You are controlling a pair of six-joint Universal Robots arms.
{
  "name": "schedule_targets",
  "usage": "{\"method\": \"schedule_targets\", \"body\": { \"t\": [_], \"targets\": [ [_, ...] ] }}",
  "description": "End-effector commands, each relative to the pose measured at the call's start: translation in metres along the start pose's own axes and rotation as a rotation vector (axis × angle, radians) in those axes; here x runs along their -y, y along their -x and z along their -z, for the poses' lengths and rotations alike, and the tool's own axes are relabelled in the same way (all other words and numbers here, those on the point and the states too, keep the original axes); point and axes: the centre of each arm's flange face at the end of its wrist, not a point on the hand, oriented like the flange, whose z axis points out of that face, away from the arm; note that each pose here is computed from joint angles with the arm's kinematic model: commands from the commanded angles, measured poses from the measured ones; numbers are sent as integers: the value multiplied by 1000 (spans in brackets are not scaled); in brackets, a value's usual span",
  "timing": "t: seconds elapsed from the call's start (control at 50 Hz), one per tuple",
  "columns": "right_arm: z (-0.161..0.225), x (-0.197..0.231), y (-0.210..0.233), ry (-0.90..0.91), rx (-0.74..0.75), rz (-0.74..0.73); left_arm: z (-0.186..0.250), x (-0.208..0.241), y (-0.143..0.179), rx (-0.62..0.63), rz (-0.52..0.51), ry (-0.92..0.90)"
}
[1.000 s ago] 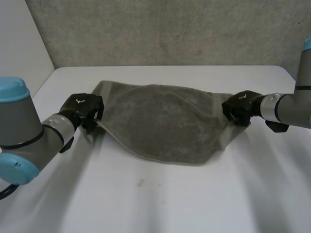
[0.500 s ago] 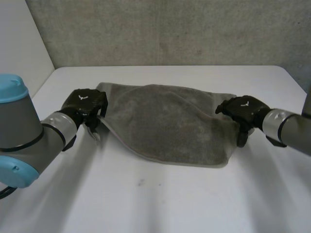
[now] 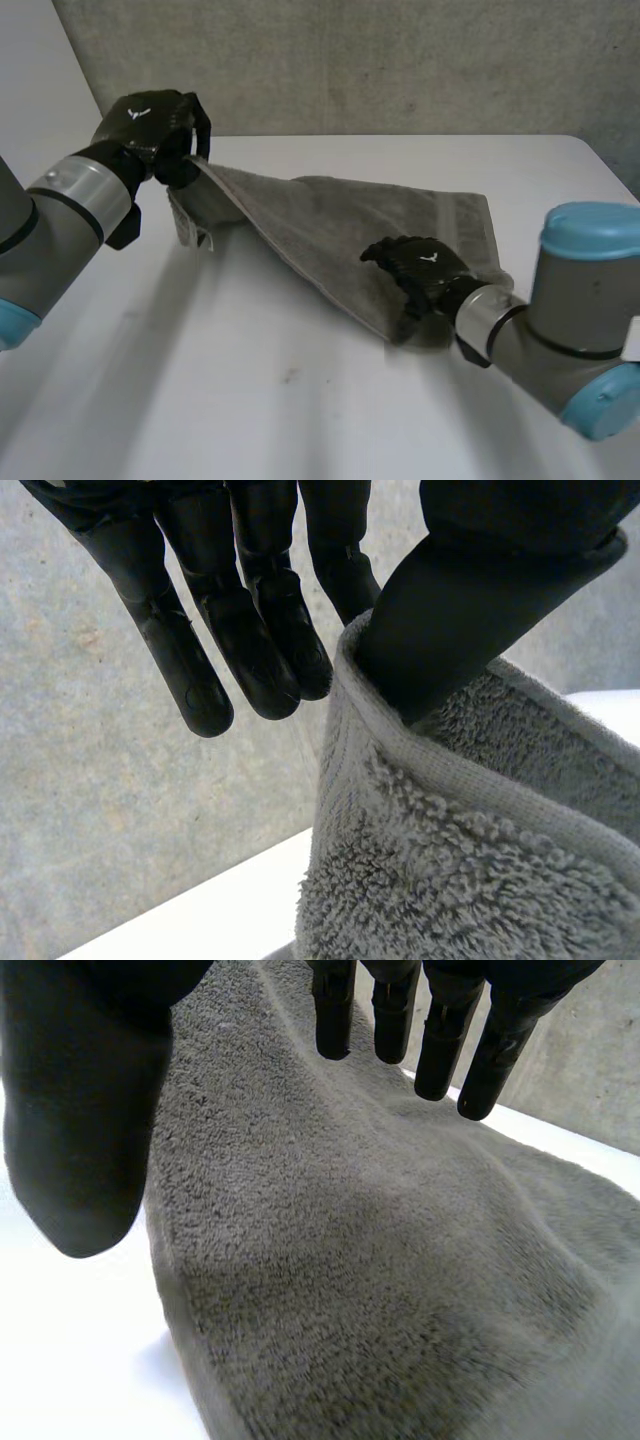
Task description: Fold the towel.
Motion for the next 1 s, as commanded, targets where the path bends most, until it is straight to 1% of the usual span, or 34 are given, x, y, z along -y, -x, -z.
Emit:
{"method": "schedule_targets", "body": {
  "t": [0.02, 0.18, 0.42, 0.62, 0.72, 0.76, 0.88, 0.92, 0.98, 1.0],
  "targets": [
    [-20, -9, 12, -45, -58, -73, 0, 10, -4, -11, 4, 0],
    [-36, -18, 13, -40, -63, -140, 0, 9, -5, -11, 5, 3],
    [-29, -17, 28, -34, -26, -159, -1, 6, -4, -12, 6, 11],
    [-25, -22, 54, -26, 32, -203, -1, 5, -4, -12, 6, 13],
    [-31, -26, 56, -29, 33, -215, -1, 5, -3, -9, 8, 14],
    [-39, -30, 52, -39, -1, -217, -2, 4, 0, -1, 21, 18],
    [-47, -33, 43, -47, -80, -200, -2, 5, 2, 7, 50, 16],
    [-47, -31, 35, -62, -137, -182, -2, 4, 5, 15, 57, 18],
    [-47, -29, 28, -76, -171, -164, -2, 3, 8, 24, 58, 19],
    [-46, -28, 17, -82, -211, -144, -3, 3, 12, 33, 56, 20]
  ]
}}
